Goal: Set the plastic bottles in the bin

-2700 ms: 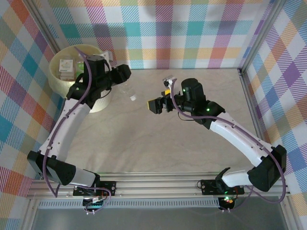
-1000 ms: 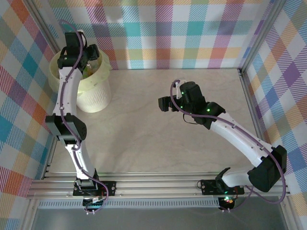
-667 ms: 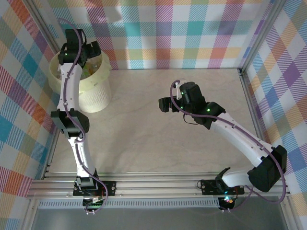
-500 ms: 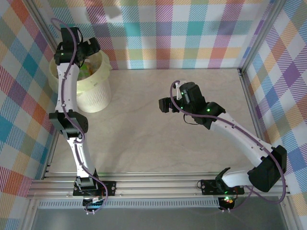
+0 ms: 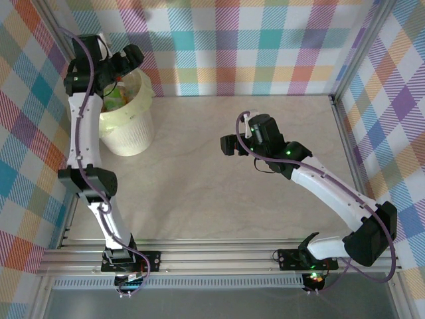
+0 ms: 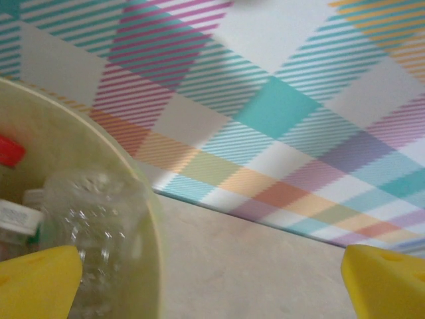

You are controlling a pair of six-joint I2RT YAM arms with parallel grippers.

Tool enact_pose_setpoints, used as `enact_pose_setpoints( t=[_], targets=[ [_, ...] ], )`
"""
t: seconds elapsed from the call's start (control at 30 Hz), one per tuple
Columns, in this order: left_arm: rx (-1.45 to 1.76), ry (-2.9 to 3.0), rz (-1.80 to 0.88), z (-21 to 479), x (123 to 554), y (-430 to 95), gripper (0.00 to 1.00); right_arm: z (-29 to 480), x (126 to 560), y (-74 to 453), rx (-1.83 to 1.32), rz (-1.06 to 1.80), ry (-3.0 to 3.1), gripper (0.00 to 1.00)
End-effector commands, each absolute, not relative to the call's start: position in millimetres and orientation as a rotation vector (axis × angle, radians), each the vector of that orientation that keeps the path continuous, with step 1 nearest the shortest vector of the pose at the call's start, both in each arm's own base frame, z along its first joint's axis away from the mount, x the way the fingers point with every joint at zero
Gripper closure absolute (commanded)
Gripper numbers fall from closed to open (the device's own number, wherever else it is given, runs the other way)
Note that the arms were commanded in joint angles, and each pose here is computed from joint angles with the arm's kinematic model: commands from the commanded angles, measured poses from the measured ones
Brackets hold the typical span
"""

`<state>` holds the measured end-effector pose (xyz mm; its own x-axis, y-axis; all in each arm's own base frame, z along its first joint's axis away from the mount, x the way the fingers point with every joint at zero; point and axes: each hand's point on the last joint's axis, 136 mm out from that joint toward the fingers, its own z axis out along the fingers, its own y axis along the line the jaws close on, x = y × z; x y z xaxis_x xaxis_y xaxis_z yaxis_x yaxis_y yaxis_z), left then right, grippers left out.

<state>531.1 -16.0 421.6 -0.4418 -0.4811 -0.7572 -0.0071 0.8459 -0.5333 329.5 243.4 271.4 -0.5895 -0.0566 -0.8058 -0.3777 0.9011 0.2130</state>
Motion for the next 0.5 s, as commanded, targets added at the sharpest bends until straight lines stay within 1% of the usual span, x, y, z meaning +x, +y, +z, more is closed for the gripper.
enact_pose_setpoints(
  t=[0.0, 0.13, 0.23, 0.33, 0.47],
  targets=[
    [-0.242, 1.794, -0.683, 487, 491, -46, 0.00, 291, 333, 232, -0.216, 0.456, 2.091, 0.00],
    [-0.179, 1.716, -0.688, 504, 451, -64, 0.00, 298, 337, 215, -0.126, 0.412, 2.025, 0.00],
    [-0.173, 1.689, -0.687, 502, 421, -64, 0.00, 301, 339, 200, -0.058, 0.375, 1.987, 0.00],
    [-0.211, 1.651, -0.635, 492, 391, -53, 0.00, 301, 339, 183, -0.006, 0.330, 1.951, 0.00],
    [-0.329, 1.658, -0.512, 461, 358, -28, 0.00, 295, 342, 158, 0.049, 0.228, 1.921, 0.00]
  ],
)
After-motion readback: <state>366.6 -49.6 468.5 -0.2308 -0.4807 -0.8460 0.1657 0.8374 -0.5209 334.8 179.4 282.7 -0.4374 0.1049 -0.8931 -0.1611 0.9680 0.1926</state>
